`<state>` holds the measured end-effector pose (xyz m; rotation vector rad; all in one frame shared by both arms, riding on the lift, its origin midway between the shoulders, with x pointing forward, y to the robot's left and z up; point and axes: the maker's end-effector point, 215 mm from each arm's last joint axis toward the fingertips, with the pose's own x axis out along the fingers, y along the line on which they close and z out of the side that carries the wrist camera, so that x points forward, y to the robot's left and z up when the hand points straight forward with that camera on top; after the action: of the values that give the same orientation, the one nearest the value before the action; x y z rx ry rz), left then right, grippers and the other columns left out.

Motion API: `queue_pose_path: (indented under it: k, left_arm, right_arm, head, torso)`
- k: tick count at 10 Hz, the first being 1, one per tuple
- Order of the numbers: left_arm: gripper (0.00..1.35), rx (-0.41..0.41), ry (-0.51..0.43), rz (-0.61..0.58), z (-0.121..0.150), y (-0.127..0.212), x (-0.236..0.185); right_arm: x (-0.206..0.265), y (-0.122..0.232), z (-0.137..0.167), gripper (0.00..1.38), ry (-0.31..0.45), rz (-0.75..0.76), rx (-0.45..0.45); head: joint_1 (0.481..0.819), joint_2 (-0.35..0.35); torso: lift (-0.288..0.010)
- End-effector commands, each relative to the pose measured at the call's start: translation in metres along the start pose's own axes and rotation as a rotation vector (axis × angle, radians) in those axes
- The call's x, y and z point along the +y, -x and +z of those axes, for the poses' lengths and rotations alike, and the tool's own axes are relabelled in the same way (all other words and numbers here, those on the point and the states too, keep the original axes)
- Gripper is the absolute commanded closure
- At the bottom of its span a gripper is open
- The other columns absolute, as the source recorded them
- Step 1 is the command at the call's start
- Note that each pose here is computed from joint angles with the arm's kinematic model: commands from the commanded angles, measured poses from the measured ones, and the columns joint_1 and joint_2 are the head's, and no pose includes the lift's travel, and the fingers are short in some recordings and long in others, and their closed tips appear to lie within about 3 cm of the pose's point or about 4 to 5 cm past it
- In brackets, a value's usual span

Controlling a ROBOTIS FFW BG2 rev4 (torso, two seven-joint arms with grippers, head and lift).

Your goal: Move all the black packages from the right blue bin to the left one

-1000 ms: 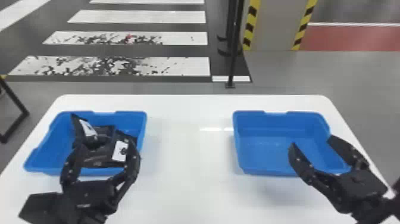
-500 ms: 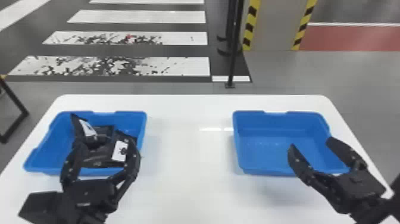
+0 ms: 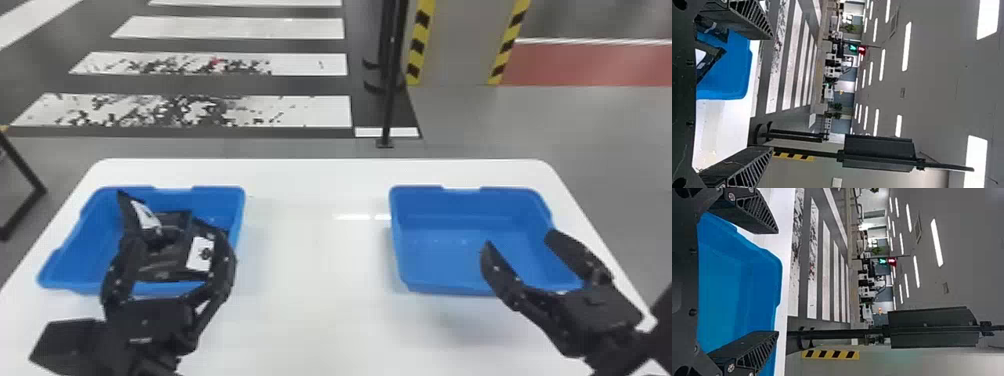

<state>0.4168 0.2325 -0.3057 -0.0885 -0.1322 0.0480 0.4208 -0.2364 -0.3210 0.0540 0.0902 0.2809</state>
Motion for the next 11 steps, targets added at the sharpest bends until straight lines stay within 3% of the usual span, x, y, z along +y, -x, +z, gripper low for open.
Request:
queue_pose_path:
  k: [1,11]
  left_arm:
    - [0.00,-0.001,0.001,0.000,0.0003,-0.0002,-0.0001]
    - [0.00,-0.013,0.001,-0.001,0.0040,-0.0002,-0.0001]
  right_arm:
    - [0.0001,-0.0001,-0.0001,0.12,-0.001,0.000,0.001]
    - [0.0002,-0.0001,0.0000,0.12,-0.003,0.001,0.000]
  head:
    - [0.695,-0.005]
    - [0.695,-0.005]
  torso:
    - [-0.140]
    - [-0.140]
